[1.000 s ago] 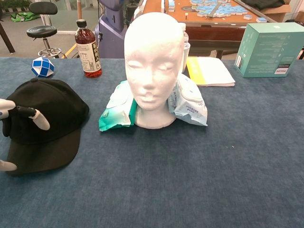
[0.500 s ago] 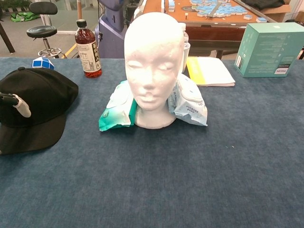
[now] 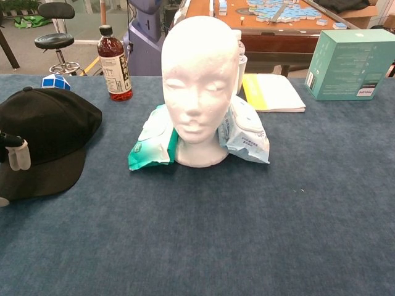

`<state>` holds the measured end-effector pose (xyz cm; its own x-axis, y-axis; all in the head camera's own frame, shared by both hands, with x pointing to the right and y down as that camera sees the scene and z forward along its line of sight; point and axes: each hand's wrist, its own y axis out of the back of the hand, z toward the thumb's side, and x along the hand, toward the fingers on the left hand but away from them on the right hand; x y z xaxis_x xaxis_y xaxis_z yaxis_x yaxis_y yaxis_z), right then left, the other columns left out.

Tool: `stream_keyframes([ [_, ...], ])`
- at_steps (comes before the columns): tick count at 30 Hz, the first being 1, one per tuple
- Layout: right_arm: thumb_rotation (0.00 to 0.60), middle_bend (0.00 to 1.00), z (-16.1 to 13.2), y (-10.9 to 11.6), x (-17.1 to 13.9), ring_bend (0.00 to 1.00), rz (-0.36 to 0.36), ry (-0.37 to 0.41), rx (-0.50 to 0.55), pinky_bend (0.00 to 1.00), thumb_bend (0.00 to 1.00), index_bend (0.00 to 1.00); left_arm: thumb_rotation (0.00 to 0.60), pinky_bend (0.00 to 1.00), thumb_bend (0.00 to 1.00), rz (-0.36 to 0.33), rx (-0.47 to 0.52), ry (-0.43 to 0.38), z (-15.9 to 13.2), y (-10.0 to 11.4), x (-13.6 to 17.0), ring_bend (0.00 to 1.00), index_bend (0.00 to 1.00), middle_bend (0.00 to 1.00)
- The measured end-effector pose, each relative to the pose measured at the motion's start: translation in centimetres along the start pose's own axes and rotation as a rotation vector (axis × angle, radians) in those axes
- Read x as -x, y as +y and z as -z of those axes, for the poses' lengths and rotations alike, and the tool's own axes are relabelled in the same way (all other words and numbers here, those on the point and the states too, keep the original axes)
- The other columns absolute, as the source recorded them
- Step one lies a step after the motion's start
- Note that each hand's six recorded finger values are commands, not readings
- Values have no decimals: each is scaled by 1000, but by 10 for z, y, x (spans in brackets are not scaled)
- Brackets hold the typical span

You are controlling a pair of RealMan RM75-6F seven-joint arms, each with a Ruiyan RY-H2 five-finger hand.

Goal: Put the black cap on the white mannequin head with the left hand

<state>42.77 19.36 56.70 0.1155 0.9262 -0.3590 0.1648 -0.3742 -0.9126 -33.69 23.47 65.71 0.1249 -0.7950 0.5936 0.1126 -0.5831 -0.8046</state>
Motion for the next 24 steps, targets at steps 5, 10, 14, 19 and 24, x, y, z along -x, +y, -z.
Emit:
stream_keyframes([
  [5,600,426,-1,2,-2,358,6,9,8,427,103,398,600,451,39,-4,8,29,-4,-7,-6,427,506,534],
  [10,600,426,0,3,-2,358,9,7,13,427,104,398,600,451,39,-28,-6,51,-5,-11,-10,465,541,603],
  [14,600,426,1,4,-3,358,12,8,16,427,104,398,600,451,39,-29,1,68,-5,-15,-14,480,548,640],
  [19,600,426,0,5,-3,358,13,11,16,428,104,398,600,451,39,-29,-11,79,-5,-20,-16,489,549,663],
  [24,600,426,1,6,-3,358,14,10,17,427,103,398,600,451,39,-34,-33,90,-3,-24,-19,493,548,669],
])
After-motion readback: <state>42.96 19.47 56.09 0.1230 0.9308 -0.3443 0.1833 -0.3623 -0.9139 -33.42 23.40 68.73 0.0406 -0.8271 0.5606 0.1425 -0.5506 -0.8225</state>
